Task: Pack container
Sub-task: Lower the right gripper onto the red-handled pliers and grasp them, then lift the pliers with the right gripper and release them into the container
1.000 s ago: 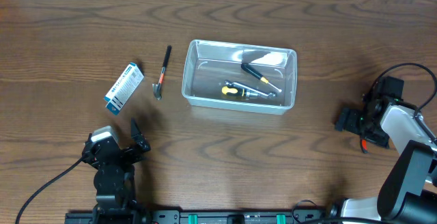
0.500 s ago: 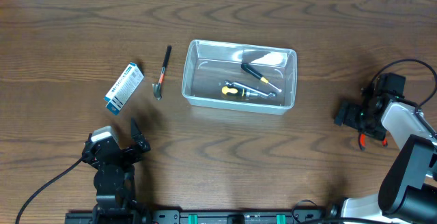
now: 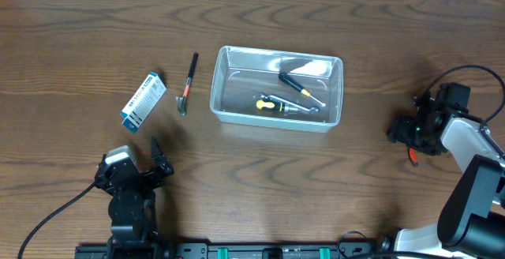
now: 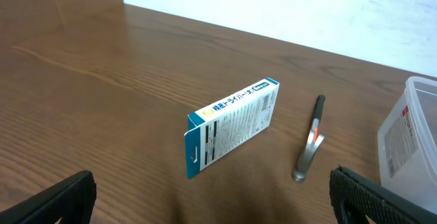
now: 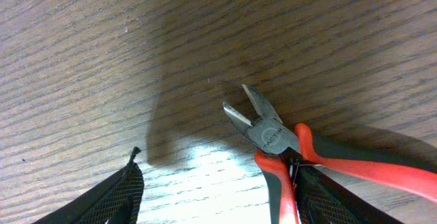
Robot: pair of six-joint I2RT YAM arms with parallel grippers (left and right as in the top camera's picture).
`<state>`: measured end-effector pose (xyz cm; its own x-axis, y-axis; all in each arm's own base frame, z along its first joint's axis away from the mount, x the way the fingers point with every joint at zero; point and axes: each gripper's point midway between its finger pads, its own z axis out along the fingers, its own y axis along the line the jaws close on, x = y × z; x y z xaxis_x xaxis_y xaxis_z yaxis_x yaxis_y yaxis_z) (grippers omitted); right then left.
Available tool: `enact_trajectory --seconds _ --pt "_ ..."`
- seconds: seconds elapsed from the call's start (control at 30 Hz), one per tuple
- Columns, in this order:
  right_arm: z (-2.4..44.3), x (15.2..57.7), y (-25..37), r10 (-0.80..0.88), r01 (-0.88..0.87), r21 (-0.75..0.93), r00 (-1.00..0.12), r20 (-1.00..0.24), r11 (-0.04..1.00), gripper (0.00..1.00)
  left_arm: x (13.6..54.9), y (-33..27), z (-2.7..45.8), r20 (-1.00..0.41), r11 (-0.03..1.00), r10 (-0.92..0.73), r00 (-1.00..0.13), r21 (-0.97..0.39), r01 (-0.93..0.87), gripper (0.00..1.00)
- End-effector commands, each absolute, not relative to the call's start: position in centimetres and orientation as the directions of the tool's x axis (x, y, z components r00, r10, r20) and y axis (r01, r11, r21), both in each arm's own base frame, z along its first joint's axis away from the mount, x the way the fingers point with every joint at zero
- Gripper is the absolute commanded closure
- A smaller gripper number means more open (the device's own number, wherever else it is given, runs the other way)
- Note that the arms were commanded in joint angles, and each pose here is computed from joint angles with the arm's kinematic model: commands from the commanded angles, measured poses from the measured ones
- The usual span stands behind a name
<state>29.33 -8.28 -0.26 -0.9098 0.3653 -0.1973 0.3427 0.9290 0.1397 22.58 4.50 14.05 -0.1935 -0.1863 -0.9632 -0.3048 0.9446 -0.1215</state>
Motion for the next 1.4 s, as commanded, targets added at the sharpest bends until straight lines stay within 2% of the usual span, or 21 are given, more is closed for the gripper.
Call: enact_trajectory --seconds 0.0,0.4,0.53,0.67,1.23,1.37 --pt "-3.0 26.5 -6.6 0.387 0.373 0.173 -0.920 -0.060 0.912 0.30 22.5 4.7 12.9 -0.959 0.943 -0.181 -0.217 -0.107 -0.314 0.02" --pt "-3.2 23.9 -8.8 0.396 0.396 0.002 -0.918 0.004 0.918 0.45 22.5 4.7 12.9 -0.959 0.943 -0.181 -0.217 -0.107 -0.314 0.02" --pt "-3.2 23.9 -8.7 0.396 0.396 0.002 -0.918 0.006 0.918 0.55 22.5 4.7 12.9 -0.959 0.943 -0.181 -0.217 -0.106 -0.314 0.02" --pt "-3.2 23.9 -8.7 0.396 0.396 0.004 -0.918 0.007 0.918 0.71 22.5 4.7 12.9 -0.959 0.943 -0.181 -0.217 -0.107 -0.314 0.02" --pt "-2.6 24.5 -8.5 0.396 0.396 0.025 -0.918 0.005 0.918 0.99 22.5 4.7 12.9 -0.959 0.943 -0.181 -0.217 -0.107 -0.314 0.02" --pt "-2.0 25.2 -8.2 0.396 0.395 0.059 -0.918 0.004 0.917 0.99 22.5 4.7 12.9 -0.959 0.943 -0.181 -0.217 -0.106 -0.314 0.02"
